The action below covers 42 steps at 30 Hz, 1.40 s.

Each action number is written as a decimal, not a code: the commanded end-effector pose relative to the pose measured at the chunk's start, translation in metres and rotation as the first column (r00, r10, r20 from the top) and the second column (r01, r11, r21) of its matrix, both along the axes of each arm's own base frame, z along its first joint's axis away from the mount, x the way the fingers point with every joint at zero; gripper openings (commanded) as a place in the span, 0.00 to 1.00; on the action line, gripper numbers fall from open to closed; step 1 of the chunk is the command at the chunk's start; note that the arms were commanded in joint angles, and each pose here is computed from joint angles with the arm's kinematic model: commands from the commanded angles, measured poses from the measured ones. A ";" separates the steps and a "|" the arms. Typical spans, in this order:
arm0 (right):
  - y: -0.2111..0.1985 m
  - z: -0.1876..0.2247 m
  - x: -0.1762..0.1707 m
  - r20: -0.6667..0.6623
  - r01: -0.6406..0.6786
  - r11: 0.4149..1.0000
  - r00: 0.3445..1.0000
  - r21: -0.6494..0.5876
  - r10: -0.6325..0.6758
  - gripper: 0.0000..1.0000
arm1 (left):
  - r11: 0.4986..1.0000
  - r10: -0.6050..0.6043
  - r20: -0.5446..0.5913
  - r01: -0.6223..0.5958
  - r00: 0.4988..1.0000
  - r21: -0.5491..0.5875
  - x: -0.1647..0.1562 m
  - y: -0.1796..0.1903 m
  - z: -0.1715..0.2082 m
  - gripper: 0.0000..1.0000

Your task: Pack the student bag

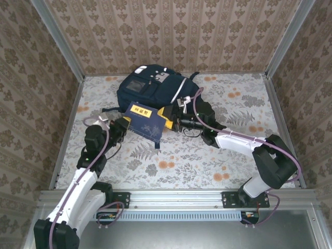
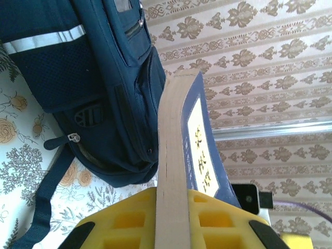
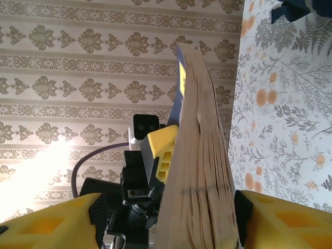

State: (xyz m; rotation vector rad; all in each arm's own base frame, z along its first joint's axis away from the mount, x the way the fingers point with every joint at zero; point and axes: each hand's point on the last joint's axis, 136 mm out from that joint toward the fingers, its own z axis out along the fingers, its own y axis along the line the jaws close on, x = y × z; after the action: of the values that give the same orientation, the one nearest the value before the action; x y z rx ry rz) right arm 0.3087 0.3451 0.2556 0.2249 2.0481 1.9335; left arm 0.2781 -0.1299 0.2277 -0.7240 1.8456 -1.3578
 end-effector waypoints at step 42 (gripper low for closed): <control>-0.107 -0.015 0.062 0.076 0.449 0.876 0.893 -0.176 -0.443 0.00 | 0.927 -0.191 0.008 0.178 0.981 0.329 0.024 -0.043 0.034 0.54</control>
State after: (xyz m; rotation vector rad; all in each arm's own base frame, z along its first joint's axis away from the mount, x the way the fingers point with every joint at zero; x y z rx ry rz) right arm 0.3663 0.2811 0.2301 0.5906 1.9286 1.6348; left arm 0.2992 -0.1531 0.2588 -0.5942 1.9586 -1.2152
